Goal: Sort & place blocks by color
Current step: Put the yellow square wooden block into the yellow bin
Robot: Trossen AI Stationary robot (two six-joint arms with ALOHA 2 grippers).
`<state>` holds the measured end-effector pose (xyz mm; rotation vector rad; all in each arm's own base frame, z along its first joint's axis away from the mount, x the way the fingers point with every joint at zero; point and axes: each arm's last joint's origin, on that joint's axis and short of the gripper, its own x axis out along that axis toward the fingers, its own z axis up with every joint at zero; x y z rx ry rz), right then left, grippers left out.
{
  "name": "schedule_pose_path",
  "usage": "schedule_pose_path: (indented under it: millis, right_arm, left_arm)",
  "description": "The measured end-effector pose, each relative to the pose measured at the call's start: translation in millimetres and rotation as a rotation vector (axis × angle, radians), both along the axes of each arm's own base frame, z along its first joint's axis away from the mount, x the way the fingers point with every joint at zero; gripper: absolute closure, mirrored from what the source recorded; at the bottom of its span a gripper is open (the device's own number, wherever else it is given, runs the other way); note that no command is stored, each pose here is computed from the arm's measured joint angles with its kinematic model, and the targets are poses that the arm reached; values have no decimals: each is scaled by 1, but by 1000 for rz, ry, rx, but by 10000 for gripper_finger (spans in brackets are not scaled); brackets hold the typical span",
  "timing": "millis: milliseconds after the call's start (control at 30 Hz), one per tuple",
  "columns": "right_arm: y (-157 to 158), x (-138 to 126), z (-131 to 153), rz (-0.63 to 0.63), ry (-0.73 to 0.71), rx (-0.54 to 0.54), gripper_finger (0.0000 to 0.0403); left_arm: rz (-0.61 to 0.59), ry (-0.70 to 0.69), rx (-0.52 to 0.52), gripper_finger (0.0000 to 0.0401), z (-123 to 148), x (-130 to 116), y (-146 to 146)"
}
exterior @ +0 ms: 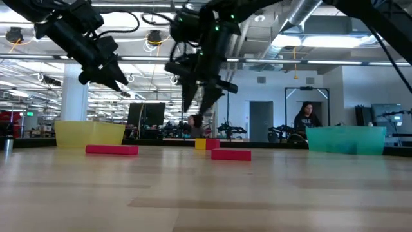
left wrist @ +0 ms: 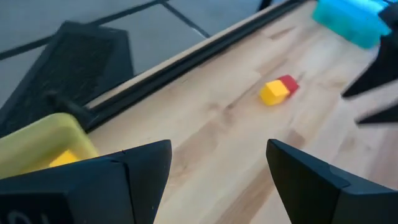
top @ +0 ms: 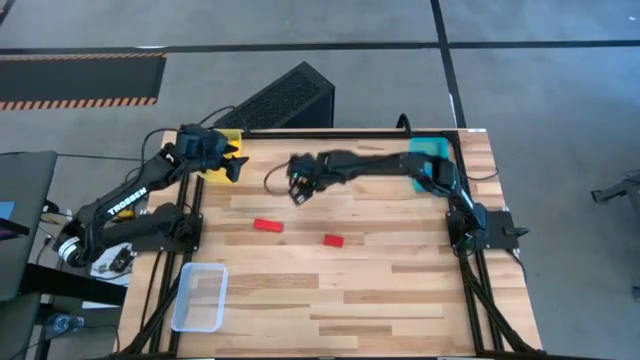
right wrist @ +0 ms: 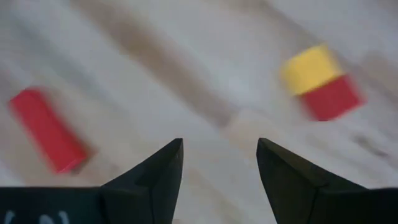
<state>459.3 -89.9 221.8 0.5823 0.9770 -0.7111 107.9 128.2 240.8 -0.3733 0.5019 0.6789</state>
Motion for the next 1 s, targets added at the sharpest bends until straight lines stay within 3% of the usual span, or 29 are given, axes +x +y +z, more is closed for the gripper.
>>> schedule_pose_path:
  millis: [100,233,367,467,633,767,1000]
  right_arm:
    - [18,4,2,59,9,-42,184]
    - [10,-1,8,112,38,-70,191]
    - [-23,-7,8,106,6,13,191]
    - [-41,-4,10,57,-107,109,189]
    - [-46,-2,15,150,-111,81,189]
    - [-64,-10,11,155,-50,64,188]
    - [-90,-5,-10,111,38,111,188]
  left_arm:
    - [-62,-30,38,152,2,5,4]
    - [-96,-99,23,152,2,13,11]
    - [-81,-145,-19,152,-2,20,19]
    - [-93,-226,-74,152,0,23,21]
    - [-229,-376,-5,152,16,28,21]
    - [-192,-454,45,152,26,29,24]
    - [-140,-446,103,152,28,29,26]
